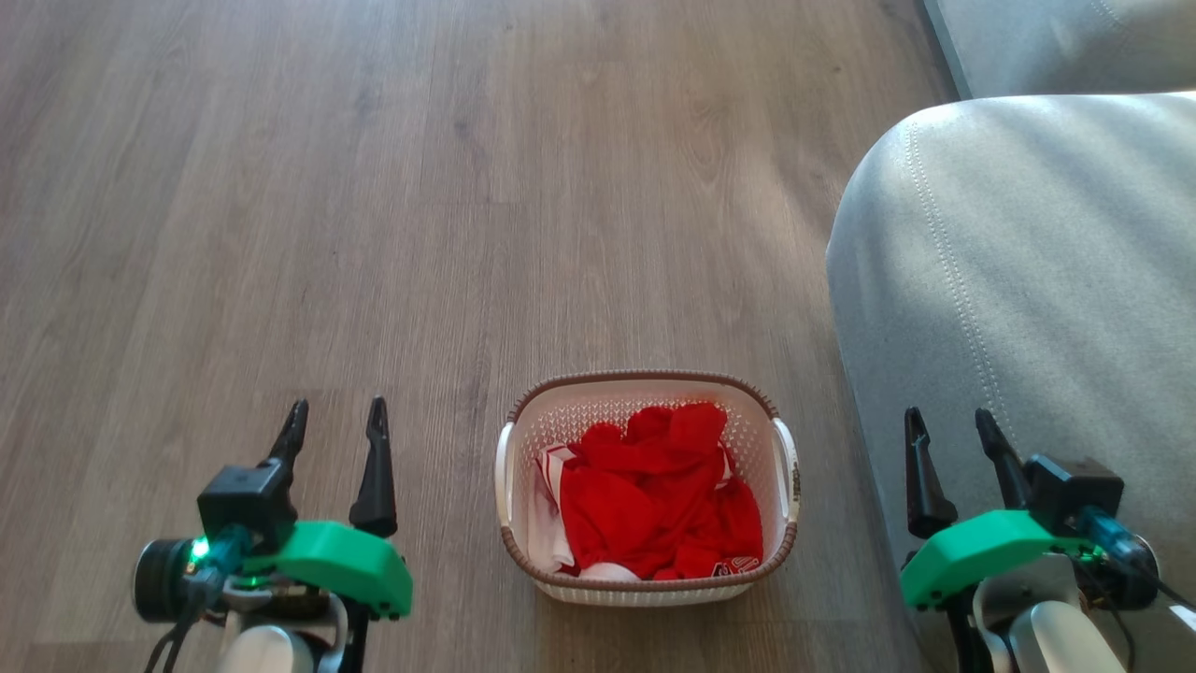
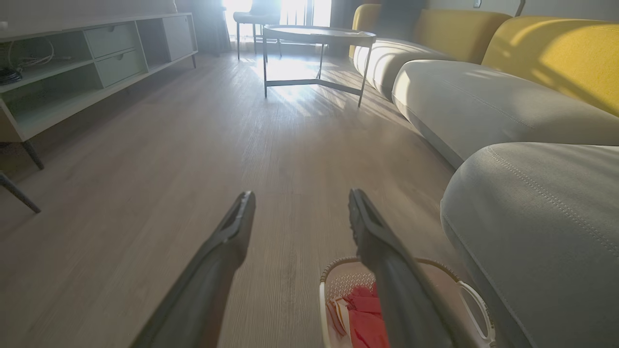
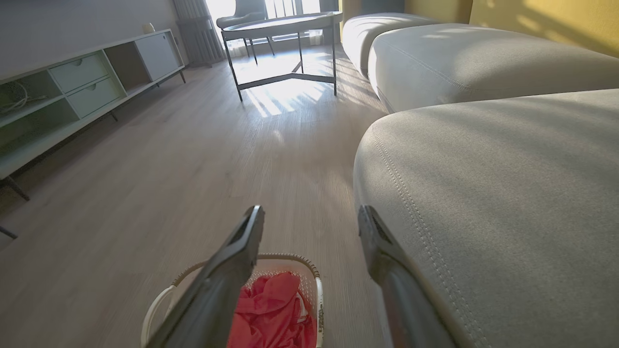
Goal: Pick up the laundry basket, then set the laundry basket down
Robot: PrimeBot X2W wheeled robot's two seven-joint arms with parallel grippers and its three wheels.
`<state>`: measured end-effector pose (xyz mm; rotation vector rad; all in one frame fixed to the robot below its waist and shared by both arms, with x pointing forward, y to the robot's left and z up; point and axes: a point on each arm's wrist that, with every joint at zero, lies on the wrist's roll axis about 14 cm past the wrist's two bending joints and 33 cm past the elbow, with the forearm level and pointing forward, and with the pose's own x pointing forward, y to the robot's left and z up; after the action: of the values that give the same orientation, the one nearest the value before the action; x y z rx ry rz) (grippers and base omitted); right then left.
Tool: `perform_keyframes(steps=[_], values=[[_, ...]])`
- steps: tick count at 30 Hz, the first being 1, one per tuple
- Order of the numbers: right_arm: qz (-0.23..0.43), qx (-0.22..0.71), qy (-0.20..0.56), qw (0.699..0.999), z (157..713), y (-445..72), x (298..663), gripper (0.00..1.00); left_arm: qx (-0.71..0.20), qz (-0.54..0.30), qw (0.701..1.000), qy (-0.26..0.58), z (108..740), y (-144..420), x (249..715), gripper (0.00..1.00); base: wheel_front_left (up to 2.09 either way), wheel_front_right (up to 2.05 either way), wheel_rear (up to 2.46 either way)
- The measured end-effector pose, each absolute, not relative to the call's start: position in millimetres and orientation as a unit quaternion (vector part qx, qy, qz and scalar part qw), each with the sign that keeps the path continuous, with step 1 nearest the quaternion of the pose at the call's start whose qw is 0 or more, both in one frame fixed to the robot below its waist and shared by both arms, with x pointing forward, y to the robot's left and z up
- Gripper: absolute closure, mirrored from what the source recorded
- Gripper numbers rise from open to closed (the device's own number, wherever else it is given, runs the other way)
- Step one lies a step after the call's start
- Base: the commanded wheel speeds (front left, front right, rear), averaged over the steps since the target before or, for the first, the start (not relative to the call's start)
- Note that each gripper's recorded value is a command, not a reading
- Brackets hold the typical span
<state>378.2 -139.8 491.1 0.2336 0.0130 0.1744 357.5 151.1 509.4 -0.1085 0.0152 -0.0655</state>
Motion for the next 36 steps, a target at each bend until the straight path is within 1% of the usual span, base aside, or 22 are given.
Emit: perform_keyframes(steps=[6,18,28,36], values=[[0.093,0.102,0.0,0.991,492.0,-137.1,378.0,0.0,-0.051,-0.025,0.998,-0.001,512.5,150.1,354.3,0.0,0.0,0.0,0.0],[0.113,0.067,-0.007,0.991,490.7,-127.0,377.5,0.0,0.003,-0.029,0.999,-0.027,522.2,143.9,353.8,0.0,0.0,0.0,0.0],[0.108,0.08,-0.002,0.991,487.4,-128.6,384.0,0.0,-0.03,-0.025,0.999,-0.009,511.9,143.8,357.3,0.0,0.0,0.0,0.0],[0.106,0.079,0.015,0.991,474.9,-131.2,390.9,0.0,-0.03,-0.021,0.999,0.01,495.7,143.2,363.5,0.0,0.0,0.0,0.0]])
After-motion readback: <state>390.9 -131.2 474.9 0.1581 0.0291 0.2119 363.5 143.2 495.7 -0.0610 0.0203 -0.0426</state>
